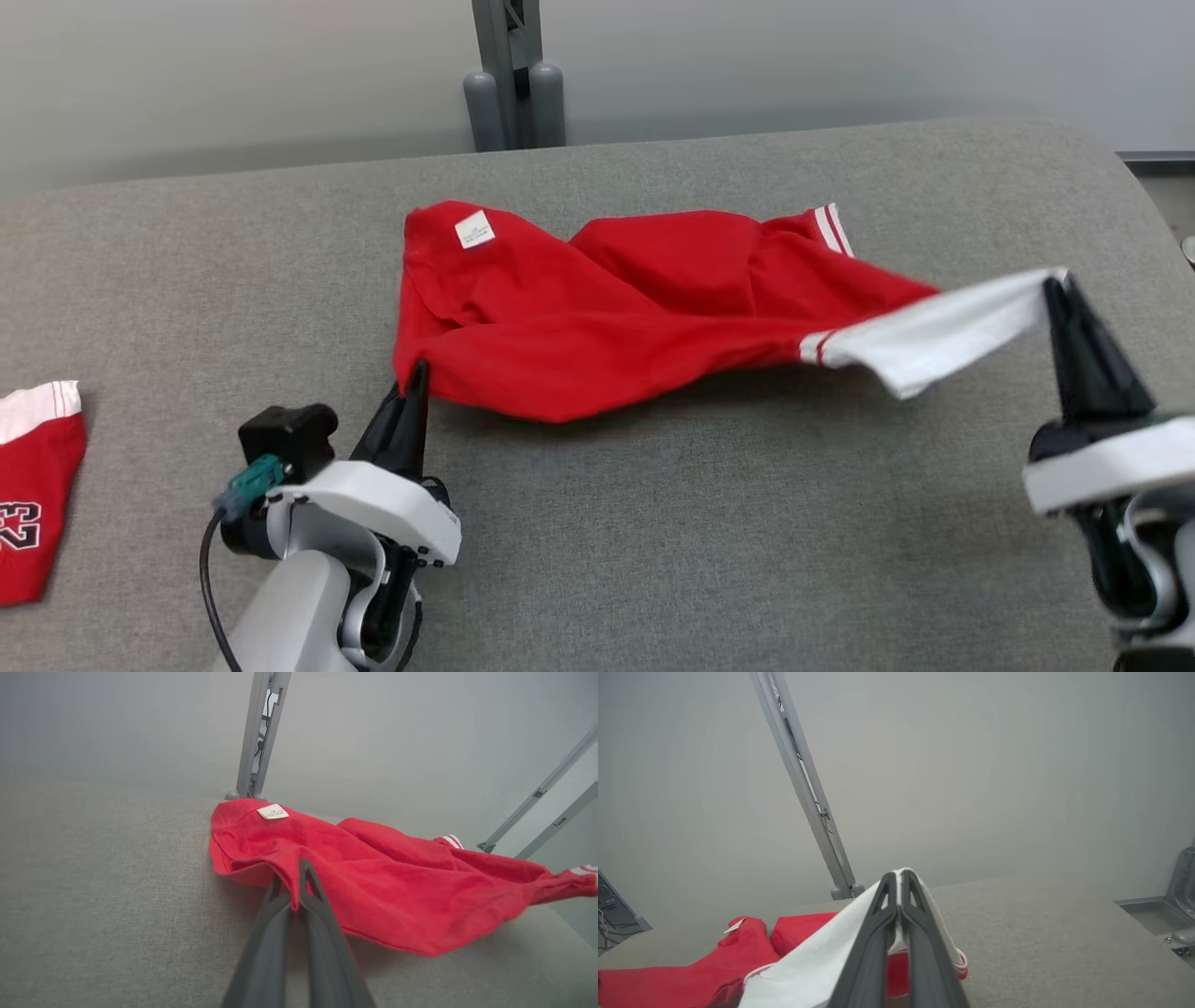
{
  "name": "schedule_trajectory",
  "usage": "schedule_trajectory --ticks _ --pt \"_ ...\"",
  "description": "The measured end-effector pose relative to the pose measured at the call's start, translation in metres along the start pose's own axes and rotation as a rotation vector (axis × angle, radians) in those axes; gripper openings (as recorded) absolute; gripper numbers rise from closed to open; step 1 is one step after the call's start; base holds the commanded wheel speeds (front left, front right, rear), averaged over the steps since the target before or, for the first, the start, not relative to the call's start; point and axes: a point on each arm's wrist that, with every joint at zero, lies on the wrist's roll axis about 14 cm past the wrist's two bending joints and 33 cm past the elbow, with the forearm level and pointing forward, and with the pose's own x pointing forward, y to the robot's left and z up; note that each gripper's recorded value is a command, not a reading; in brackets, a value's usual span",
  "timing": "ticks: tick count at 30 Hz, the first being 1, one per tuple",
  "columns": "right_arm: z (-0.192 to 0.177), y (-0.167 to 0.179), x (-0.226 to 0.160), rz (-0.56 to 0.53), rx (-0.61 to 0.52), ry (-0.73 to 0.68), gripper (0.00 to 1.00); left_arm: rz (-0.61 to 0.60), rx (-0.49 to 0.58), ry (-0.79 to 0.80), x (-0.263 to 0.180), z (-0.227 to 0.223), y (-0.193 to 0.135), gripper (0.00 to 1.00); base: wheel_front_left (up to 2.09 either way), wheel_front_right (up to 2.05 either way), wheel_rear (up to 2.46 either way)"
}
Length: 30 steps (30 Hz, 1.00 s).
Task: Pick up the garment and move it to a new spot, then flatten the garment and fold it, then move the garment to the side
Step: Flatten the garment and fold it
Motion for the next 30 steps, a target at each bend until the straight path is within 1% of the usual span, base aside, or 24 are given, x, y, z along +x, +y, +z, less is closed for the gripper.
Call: schedule_trajectory --ticks 3,5,11,12,14,16,21,25,30 --pt "0.037 0.010 0.016 0.046 -0.060 -0.078 0.00 -0.035 0.026 0.027 0.000 0.010 -0.008 0.00 0.00 0.00 0.00" --pt "0.061 0.018 0.025 0.076 -0.098 -0.127 0.00 -0.054 0.039 0.008 0.002 0.028 -0.013 0.00 0.00 0.00 0.00" --pt "0.122 0.048 0.043 0.165 -0.183 -0.246 0.00 -0.111 -0.002 -0.111 0.005 0.097 -0.034 0.00 0.00 0.00 0.00" --pt "0.140 0.057 0.047 0.189 -0.215 -0.278 0.00 -0.140 -0.014 -0.156 0.005 0.121 -0.045 0.00 0.00 0.00 0.00" --pt "0.157 0.069 0.050 0.221 -0.263 -0.302 0.00 -0.158 -0.024 -0.209 0.004 0.148 -0.055 0.00 0.00 0.00 0.00" --pt "0.178 0.078 0.053 0.237 -0.323 -0.339 0.00 -0.153 0.007 -0.260 0.003 0.173 -0.059 0.00 0.00 0.00 0.00" --pt "0.233 0.092 0.053 0.235 -0.380 -0.457 0.00 -0.131 0.055 -0.368 -0.002 0.225 -0.066 0.00 0.00 0.00 0.00" --pt "0.248 0.093 0.053 0.215 -0.403 -0.481 0.00 -0.123 0.057 -0.409 -0.008 0.241 -0.068 0.00 0.00 0.00 0.00" --pt "0.235 0.094 0.061 0.211 -0.425 -0.413 0.00 -0.110 0.065 -0.382 -0.007 0.239 -0.062 0.00 0.00 0.00 0.00"
